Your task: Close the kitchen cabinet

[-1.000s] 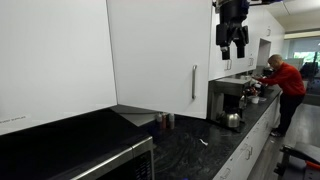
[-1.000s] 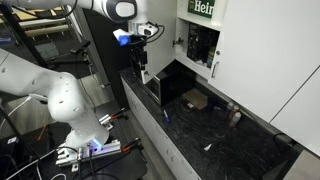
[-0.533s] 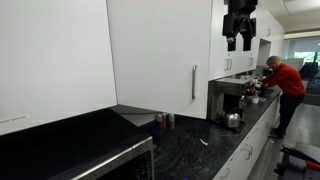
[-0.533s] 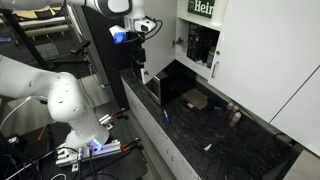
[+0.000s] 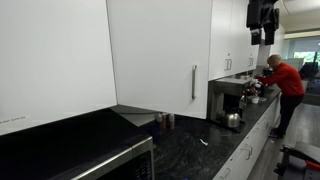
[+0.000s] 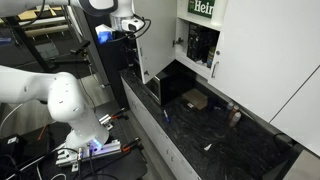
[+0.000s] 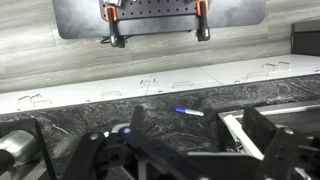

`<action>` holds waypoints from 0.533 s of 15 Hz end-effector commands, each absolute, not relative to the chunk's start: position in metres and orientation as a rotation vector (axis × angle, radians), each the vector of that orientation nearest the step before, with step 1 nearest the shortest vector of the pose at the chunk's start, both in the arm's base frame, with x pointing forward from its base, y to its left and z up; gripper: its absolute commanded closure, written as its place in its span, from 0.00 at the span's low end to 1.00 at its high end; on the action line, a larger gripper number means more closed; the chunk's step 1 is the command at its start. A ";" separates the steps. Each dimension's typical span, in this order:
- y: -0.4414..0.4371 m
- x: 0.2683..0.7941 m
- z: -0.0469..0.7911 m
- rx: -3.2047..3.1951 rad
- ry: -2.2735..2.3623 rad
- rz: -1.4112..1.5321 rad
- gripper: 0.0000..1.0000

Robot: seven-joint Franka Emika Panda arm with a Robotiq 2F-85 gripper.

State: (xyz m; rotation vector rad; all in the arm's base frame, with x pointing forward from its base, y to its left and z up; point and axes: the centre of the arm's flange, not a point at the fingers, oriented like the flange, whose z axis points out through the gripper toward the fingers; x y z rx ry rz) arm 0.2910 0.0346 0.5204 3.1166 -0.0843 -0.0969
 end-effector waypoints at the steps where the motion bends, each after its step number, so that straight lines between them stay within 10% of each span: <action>1: 0.036 0.262 0.515 3.088 -0.015 -0.081 0.00; 8: 0.080 0.251 0.506 3.006 0.280 0.051 0.00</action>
